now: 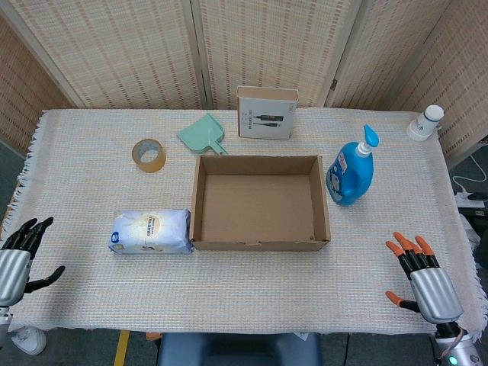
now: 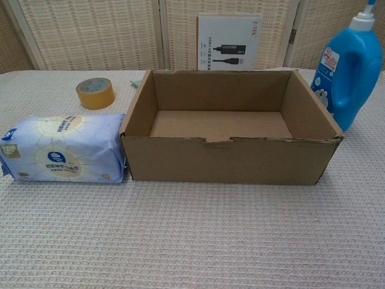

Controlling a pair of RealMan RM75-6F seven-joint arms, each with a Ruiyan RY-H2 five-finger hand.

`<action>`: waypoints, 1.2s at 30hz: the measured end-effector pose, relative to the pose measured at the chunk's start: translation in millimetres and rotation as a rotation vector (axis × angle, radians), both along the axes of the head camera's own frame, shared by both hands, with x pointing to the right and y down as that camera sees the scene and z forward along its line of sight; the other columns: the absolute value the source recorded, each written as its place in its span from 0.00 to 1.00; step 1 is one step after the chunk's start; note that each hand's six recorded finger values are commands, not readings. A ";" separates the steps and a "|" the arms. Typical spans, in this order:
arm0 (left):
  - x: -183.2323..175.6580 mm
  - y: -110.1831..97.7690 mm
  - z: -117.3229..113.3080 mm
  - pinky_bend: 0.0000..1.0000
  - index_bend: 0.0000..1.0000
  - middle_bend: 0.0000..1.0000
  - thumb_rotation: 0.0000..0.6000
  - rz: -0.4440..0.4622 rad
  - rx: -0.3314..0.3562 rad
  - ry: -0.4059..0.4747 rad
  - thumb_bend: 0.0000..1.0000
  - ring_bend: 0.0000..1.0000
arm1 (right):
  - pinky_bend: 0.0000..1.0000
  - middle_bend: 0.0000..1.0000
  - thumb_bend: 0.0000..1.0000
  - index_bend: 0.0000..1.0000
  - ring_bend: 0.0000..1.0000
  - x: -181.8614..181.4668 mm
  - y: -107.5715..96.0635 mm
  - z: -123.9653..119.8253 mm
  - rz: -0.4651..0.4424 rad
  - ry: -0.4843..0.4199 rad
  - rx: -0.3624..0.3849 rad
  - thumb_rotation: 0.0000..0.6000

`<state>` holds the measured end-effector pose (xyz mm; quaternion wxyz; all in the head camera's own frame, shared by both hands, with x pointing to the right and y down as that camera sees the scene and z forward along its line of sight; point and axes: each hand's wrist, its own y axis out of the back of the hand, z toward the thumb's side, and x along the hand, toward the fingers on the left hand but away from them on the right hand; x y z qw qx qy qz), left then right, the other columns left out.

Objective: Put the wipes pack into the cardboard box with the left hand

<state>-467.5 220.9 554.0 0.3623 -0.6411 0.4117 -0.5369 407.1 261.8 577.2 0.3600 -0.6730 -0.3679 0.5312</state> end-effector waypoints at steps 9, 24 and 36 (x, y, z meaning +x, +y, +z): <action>1.7 -1.0 -1.2 0.19 0.04 0.13 1.00 0.001 0.001 -0.003 0.21 0.05 | 0.00 0.00 0.00 0.12 0.00 1.2 0.1 2.2 0.001 -0.002 -0.011 1.00; 26.9 -2.8 -9.2 0.16 0.01 0.07 1.00 -0.001 -0.077 0.023 0.21 0.01 | 0.00 0.00 0.00 0.12 0.00 8.1 -7.9 20.4 0.006 0.005 -0.058 1.00; 92.0 -15.1 7.2 0.07 0.00 0.00 1.00 0.121 -0.139 0.056 0.21 0.00 | 0.00 0.00 0.00 0.12 0.00 10.3 -12.1 13.6 -0.006 -0.005 -0.032 1.00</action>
